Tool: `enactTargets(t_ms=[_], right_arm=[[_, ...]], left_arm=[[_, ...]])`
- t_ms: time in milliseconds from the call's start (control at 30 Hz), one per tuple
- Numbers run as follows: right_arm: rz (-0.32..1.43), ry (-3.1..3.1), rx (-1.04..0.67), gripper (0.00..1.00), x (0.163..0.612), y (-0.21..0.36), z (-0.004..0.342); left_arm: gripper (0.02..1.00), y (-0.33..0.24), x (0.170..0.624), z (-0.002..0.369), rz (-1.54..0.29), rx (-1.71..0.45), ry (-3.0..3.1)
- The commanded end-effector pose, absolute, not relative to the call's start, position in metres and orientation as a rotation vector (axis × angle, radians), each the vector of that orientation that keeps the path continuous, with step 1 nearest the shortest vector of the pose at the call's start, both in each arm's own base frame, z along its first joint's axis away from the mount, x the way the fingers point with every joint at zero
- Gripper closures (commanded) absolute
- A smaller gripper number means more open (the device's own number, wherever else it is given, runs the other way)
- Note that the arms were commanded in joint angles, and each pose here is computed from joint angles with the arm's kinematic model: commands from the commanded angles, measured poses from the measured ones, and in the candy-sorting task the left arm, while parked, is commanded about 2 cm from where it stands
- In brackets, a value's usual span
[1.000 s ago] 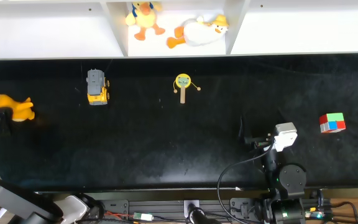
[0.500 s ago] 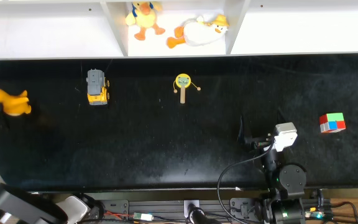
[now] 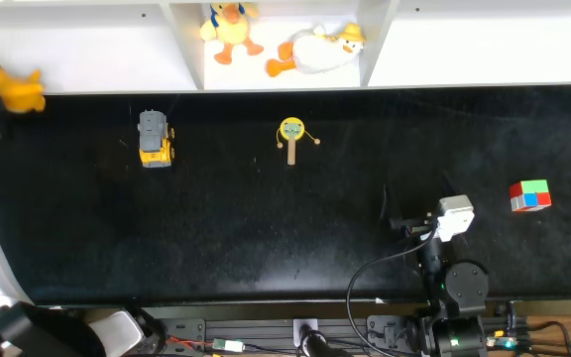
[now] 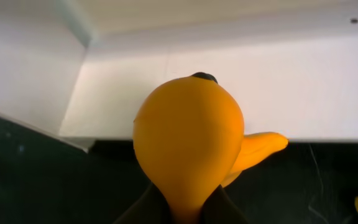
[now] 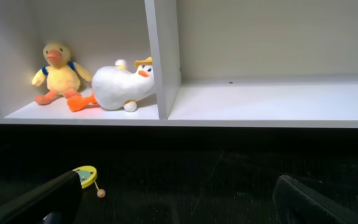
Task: Store Toys
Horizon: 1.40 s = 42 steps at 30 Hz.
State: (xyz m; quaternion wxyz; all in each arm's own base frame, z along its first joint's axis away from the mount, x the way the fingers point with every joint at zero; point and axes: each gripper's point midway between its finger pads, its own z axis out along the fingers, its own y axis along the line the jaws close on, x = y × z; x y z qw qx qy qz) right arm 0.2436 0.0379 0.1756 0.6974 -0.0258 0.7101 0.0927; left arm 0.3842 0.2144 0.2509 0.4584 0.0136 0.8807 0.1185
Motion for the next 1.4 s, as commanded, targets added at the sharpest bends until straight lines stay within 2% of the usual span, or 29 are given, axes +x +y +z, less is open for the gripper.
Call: enactTargets(t_ms=[33, 467, 600, 967, 1167, 1400], right_arm=[[0.209, 1.587, -0.064, 0.005, 0.244, 0.039, 0.171], [0.209, 1.587, -0.064, 0.005, 0.244, 0.039, 0.171], [0.209, 1.587, -0.064, 0.005, 0.244, 0.039, 0.171], [0.209, 1.587, -0.064, 0.005, 0.244, 0.039, 0.171], [0.209, 1.587, -0.064, 0.005, 0.244, 0.039, 0.171], [0.209, 1.587, -0.064, 0.005, 0.244, 0.039, 0.171]], left_arm=[[0.961, 0.23, 0.402, 0.254, 0.29, -0.034, 2.184], [0.972, 0.215, 0.455, 0.235, 0.252, 0.046, 2.199], [0.974, 0.211, 0.459, 0.238, 0.252, 0.055, 2.182], [0.978, 0.224, 0.456, 0.238, 0.27, -0.134, 2.185], [0.934, 0.213, 0.462, 0.247, 0.253, -0.129, 2.172], [0.928, 0.21, 0.465, 0.246, 0.295, -0.135, 2.185]])
